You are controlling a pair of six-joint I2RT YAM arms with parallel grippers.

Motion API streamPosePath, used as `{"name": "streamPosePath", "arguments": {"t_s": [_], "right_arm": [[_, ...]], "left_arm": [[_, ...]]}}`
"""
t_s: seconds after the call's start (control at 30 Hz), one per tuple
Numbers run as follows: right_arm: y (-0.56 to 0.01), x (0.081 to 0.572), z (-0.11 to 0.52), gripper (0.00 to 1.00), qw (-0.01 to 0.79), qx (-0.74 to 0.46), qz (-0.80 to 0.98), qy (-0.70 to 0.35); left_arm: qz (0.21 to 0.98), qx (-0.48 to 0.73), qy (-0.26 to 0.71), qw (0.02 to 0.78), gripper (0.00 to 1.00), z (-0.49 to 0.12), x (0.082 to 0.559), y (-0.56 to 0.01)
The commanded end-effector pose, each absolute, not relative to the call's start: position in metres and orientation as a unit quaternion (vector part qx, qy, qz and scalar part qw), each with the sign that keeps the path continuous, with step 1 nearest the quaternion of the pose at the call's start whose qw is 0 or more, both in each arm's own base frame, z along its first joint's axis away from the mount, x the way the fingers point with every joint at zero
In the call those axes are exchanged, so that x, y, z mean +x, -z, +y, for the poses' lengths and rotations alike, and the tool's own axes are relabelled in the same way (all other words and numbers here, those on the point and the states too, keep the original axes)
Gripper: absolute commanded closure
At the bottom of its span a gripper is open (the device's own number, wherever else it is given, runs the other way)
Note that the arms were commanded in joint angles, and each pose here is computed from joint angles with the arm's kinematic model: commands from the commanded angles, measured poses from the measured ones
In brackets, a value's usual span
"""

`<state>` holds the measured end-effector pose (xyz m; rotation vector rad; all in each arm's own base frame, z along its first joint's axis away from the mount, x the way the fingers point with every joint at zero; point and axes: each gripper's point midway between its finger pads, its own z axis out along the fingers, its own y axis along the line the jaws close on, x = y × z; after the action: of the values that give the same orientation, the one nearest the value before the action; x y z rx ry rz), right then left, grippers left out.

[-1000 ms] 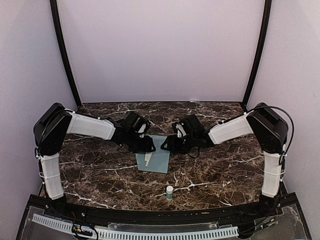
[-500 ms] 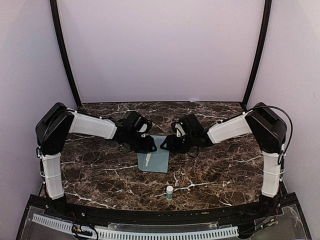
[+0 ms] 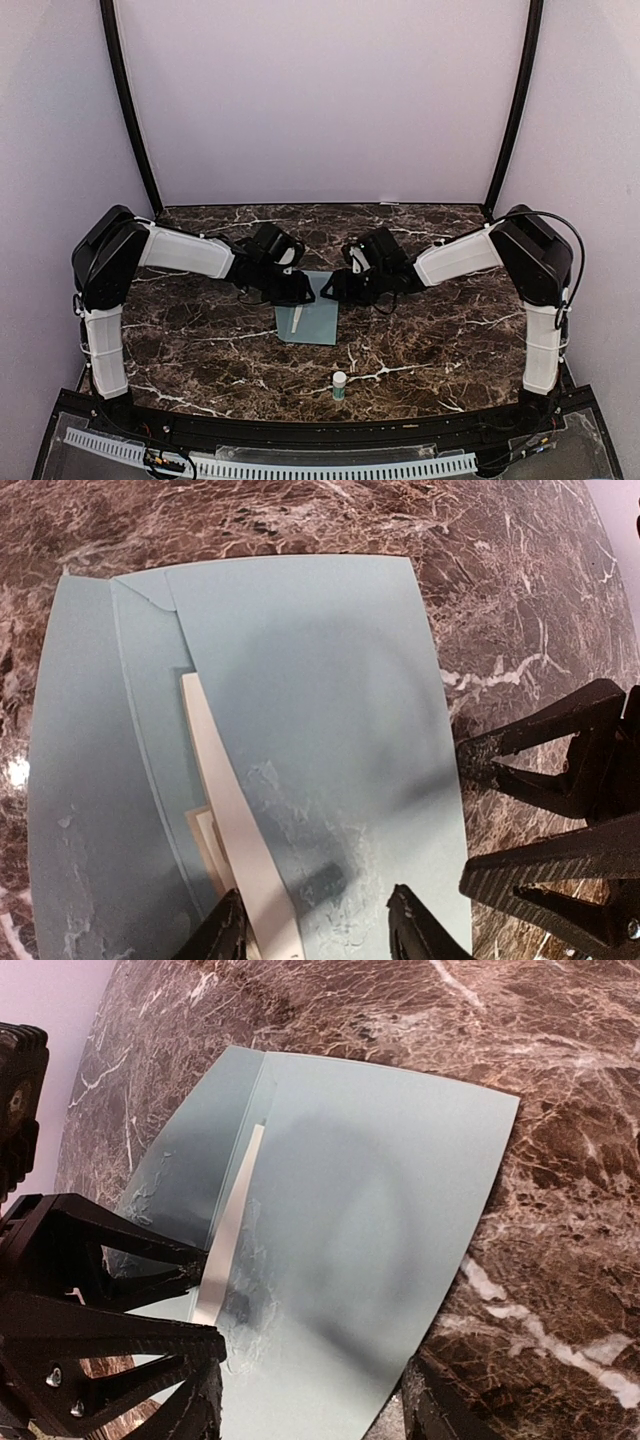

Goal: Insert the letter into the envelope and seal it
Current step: Place the letter in the envelope.

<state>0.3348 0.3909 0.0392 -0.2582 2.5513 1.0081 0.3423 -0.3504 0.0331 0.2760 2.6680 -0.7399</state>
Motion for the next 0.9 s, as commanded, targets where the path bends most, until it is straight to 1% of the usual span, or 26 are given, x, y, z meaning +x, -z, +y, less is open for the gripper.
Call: {"name": "streamPosePath", "arguments": {"t_s": [0.0,0.13,0.23,0.53,0.7,0.87], "right_arm": [[-0.031,0.328,0.397,0.43,0.182,-0.100,0.911,-0.356],[-0.036,0.328,0.394,0.41,0.188,-0.099,0.913,-0.349],[-0.041,0.328,0.391,0.39,0.193,-0.099,0.914,-0.344],[-0.050,0.319,0.377,0.32,0.193,-0.089,0.918,-0.335],[-0.052,0.308,0.370,0.34,0.185,-0.083,0.918,-0.341],[-0.049,0.296,0.373,0.39,0.174,-0.087,0.918,-0.345]], "left_arm": [[0.947,0.108,0.259,0.157,0.53,-0.357,0.329,-0.027],[0.949,0.102,0.243,0.174,0.46,-0.347,0.332,-0.037],[0.944,0.096,0.252,0.187,0.42,-0.346,0.331,-0.053],[0.940,0.080,0.284,0.170,0.40,-0.341,0.310,-0.056],[0.939,0.079,0.296,0.156,0.40,-0.342,0.301,-0.049],[0.938,0.076,0.303,0.149,0.40,-0.342,0.297,-0.044]]}}
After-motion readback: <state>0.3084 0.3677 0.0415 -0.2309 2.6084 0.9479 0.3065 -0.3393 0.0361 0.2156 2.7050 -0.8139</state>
